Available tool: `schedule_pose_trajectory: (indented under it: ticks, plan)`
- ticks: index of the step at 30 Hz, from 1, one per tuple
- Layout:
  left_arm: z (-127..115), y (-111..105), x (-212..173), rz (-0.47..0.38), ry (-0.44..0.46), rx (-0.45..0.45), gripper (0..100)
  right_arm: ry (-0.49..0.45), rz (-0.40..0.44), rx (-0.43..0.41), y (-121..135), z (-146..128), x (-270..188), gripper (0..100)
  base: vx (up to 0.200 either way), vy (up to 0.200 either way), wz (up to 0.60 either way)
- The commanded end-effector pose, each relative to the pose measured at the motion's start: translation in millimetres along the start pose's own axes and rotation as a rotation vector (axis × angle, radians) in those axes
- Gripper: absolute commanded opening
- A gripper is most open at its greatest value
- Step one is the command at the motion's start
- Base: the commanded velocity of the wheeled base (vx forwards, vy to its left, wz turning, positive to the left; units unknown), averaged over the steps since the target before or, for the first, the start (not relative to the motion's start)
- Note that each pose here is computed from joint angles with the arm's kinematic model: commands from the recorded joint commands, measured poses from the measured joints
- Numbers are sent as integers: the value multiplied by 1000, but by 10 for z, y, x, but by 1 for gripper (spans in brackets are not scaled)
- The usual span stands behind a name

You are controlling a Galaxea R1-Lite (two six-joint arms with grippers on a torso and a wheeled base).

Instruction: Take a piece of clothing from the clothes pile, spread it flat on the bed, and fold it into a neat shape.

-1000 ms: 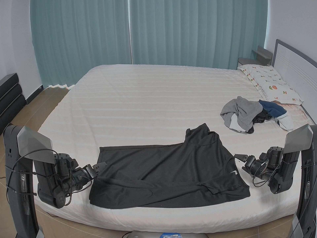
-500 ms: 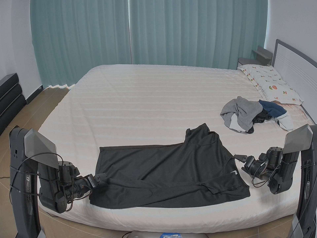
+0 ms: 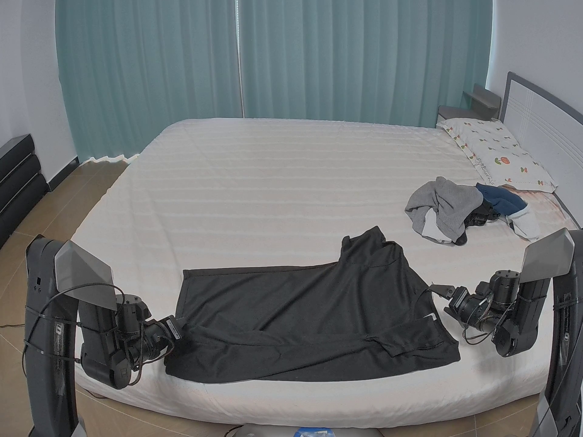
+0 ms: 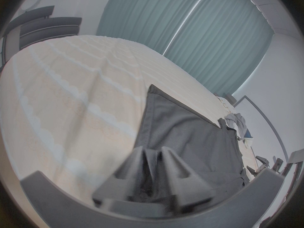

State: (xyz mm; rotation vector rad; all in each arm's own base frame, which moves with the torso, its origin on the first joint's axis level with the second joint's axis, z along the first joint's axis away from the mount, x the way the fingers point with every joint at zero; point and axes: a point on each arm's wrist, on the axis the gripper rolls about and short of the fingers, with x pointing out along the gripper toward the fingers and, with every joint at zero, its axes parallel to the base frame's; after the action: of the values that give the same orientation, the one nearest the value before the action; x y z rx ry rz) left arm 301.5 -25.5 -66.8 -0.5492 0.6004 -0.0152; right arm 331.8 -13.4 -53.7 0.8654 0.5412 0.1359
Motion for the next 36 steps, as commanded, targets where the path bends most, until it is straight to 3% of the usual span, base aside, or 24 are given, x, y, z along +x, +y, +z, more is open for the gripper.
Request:
schedule_pose_trajectory:
  ticks: [1, 8, 10, 18, 26, 36]
  plan:
    - [3, 39, 30, 33, -29, -6, 0, 2, -1, 0, -7, -7, 4, 100, 0, 0, 0]
    - [13, 48, 10, 93, -65, -17, 0, -14, 13, -9, 21, -1, -34, 100, 0, 0, 0]
    - [24, 30, 22, 112, -92, -59, 0, -15, 18, -16, 61, 6, -77, 100, 0, 0, 0]
    - [1, 11, 10, 110, -86, -88, 0, 20, 21, -71, 147, -80, -155, 100, 0, 0, 0]
    - [114, -90, -87, 69, -120, -172, 0, 114, 18, -196, 103, -270, -200, 100, 0, 0, 0]
    - [72, -106, -125, 71, -100, -168, 0, 133, 78, -254, 181, -364, 73, 100, 0, 0, 0]
